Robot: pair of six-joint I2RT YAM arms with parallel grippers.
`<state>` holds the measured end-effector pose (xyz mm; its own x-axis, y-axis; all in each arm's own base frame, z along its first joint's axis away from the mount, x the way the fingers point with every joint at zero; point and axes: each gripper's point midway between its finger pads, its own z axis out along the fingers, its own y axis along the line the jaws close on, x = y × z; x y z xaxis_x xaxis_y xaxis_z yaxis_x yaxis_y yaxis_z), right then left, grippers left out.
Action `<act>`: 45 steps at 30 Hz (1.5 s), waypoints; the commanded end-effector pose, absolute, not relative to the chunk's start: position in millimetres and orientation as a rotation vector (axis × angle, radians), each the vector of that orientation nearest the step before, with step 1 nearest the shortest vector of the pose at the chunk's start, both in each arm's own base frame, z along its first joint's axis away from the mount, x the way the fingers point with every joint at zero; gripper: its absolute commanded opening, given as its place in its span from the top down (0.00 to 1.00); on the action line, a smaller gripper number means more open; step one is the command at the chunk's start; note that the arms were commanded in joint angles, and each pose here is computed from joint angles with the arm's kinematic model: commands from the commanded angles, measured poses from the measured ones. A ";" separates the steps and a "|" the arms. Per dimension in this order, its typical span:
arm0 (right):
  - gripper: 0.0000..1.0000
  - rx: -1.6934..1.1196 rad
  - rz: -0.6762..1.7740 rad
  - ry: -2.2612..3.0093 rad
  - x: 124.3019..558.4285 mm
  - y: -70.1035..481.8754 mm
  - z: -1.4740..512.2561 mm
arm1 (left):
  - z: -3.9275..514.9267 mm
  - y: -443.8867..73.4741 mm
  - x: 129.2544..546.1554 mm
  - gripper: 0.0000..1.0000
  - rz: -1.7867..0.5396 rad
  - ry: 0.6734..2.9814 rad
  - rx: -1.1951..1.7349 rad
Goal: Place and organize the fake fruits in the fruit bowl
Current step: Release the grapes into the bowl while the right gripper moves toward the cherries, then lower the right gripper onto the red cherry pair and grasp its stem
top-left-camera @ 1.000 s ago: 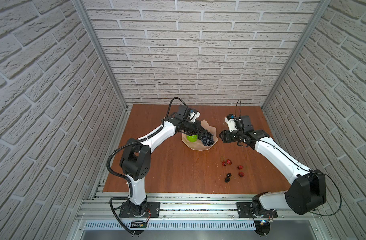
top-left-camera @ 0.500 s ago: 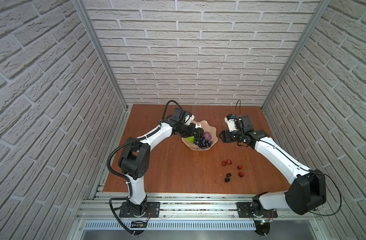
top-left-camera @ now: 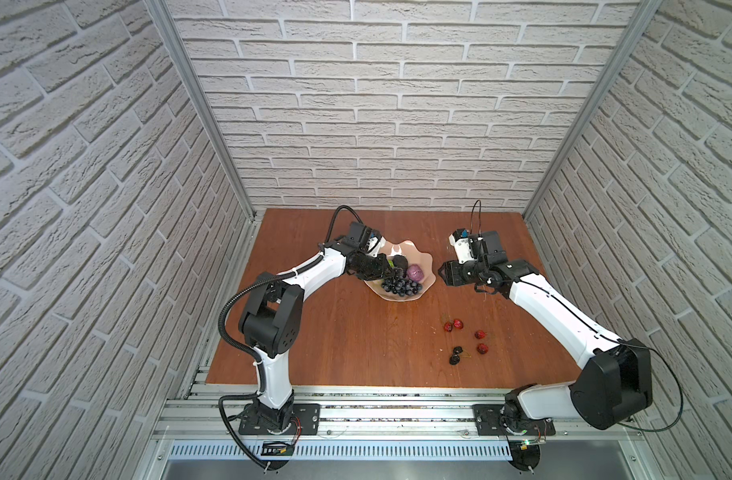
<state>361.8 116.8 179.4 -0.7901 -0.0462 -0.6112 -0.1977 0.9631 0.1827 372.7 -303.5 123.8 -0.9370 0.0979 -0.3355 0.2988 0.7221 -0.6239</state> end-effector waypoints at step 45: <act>0.32 0.448 0.261 2.792 223.5 54.8 102.7 | 177.4 -213.8 314.6 0.38 -0.665 2.364 0.191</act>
<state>228.1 57.8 106.0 -0.9206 0.2422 -0.3063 0.1930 0.9641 0.1822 305.7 -210.7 156.7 -0.8193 0.0097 -0.5733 0.2821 0.8773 -0.3882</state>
